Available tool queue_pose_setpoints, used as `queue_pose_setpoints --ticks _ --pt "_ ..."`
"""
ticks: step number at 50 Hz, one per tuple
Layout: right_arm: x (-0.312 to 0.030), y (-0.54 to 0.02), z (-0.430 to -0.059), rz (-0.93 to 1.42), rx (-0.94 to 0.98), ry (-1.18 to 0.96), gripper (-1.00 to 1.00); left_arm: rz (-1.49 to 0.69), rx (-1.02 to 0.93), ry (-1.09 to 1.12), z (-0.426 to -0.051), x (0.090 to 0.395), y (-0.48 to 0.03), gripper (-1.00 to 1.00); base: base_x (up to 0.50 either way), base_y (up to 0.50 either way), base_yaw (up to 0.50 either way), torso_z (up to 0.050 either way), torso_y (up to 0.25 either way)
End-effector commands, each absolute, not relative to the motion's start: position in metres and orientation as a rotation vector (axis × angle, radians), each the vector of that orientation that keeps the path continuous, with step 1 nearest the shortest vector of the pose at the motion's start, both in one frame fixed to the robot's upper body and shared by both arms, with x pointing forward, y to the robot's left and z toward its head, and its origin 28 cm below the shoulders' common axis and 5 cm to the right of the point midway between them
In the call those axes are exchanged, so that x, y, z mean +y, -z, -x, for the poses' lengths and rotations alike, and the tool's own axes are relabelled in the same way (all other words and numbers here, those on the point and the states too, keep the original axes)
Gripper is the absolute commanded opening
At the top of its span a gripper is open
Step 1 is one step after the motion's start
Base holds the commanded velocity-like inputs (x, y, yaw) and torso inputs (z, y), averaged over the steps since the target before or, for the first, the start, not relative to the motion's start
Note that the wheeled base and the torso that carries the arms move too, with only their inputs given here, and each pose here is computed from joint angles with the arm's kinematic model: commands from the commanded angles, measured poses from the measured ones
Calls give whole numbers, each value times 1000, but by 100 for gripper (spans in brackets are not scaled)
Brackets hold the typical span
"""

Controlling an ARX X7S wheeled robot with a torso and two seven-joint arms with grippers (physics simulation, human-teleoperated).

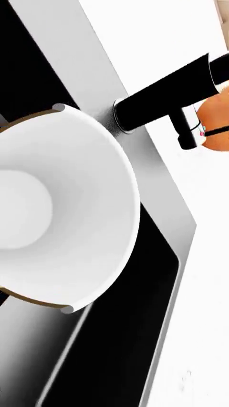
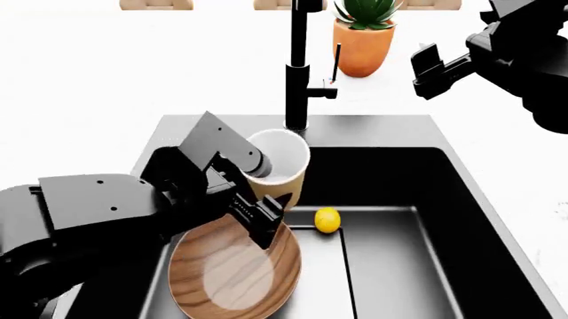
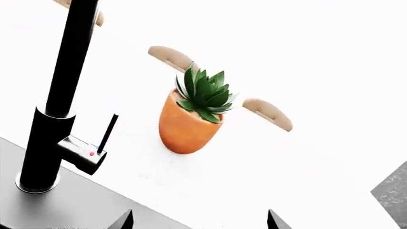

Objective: Pick the bowl and cup and place them in the sink. Then turn on the water.

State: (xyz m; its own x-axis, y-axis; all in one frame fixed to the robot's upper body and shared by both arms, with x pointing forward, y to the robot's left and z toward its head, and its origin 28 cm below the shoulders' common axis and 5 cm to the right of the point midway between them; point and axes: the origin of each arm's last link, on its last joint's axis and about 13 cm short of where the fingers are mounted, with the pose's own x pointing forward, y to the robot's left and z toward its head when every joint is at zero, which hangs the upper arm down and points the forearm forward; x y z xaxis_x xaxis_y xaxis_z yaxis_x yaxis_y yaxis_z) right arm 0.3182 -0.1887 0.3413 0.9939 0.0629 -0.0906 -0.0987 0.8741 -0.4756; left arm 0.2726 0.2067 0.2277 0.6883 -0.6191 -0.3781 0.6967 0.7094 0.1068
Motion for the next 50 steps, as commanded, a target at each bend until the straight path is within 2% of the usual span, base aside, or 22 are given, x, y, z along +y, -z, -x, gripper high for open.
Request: queue_pose_setpoints --ticks 1,27,50 --pt "-190 -340 -318 495 81 -80 100 -295 357 855 -301 172 -226 -100 0 0 0 0 0" --pt "-196 -346 -318 506 87 -52 100 -325 472 1046 -336 107 -195 -100 0 0 0 0 0" --pt "-200 -339 -321 498 104 -57 100 -252 582 1105 -347 77 -138 -100 0 0 0 0 0"
